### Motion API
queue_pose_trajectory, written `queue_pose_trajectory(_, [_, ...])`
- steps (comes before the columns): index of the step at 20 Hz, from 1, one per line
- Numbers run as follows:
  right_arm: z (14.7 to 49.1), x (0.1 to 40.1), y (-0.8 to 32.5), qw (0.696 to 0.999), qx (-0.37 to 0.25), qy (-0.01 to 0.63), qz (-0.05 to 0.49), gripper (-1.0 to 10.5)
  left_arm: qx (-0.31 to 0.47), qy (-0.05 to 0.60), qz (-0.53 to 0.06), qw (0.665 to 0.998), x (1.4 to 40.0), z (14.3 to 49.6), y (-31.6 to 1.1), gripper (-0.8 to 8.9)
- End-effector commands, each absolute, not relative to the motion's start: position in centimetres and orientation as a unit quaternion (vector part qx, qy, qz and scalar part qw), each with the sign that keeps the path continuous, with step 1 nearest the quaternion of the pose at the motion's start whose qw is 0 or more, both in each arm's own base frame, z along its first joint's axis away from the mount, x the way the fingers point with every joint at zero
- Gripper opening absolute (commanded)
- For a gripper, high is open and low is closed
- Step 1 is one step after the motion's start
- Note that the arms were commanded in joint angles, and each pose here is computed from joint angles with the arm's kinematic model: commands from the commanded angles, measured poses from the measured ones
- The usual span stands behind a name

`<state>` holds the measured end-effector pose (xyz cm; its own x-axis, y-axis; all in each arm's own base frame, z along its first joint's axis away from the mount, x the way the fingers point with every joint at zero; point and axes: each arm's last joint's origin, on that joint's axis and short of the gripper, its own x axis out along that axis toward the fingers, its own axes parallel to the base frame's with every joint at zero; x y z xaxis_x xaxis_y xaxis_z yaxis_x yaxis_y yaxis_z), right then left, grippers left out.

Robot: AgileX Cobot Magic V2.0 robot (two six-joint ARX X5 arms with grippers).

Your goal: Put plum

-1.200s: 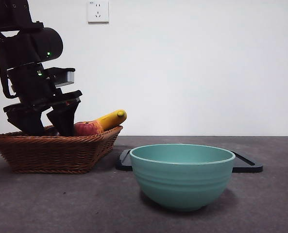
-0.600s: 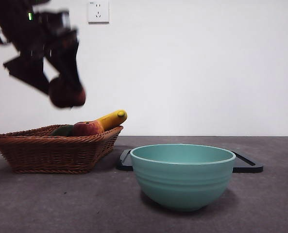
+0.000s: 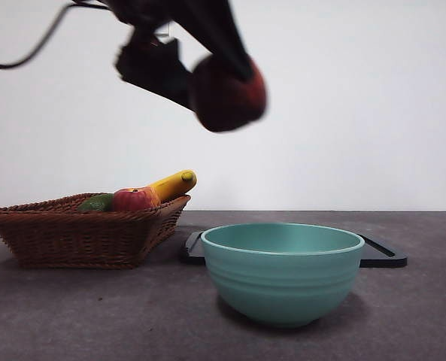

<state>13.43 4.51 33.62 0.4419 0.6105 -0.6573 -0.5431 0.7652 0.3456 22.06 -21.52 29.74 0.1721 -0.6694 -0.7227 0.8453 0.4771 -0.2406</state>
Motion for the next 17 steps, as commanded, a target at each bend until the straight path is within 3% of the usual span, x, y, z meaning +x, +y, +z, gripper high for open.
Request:
queue_pose_trajectory(1, [34.1,13.6,4.6,0.851,0.038,0.394,0.345,4.3,0.126,0.4,-0.516,0.747,22.2,28.7,-23.8,3.02])
queue_pose_trajectory(9, [34.1,13.6,4.6,0.851,0.038,0.394,0.345,4.3,0.192,0.46,-0.501,0.707,22.7,22.0,-28.0,3.02])
queue_pose_trajectory(17, [34.1,13.6,4.6,0.851,0.038,0.394,0.345,4.3,0.228,0.471,-0.487,0.699,22.7,18.9,-29.6,3.02])
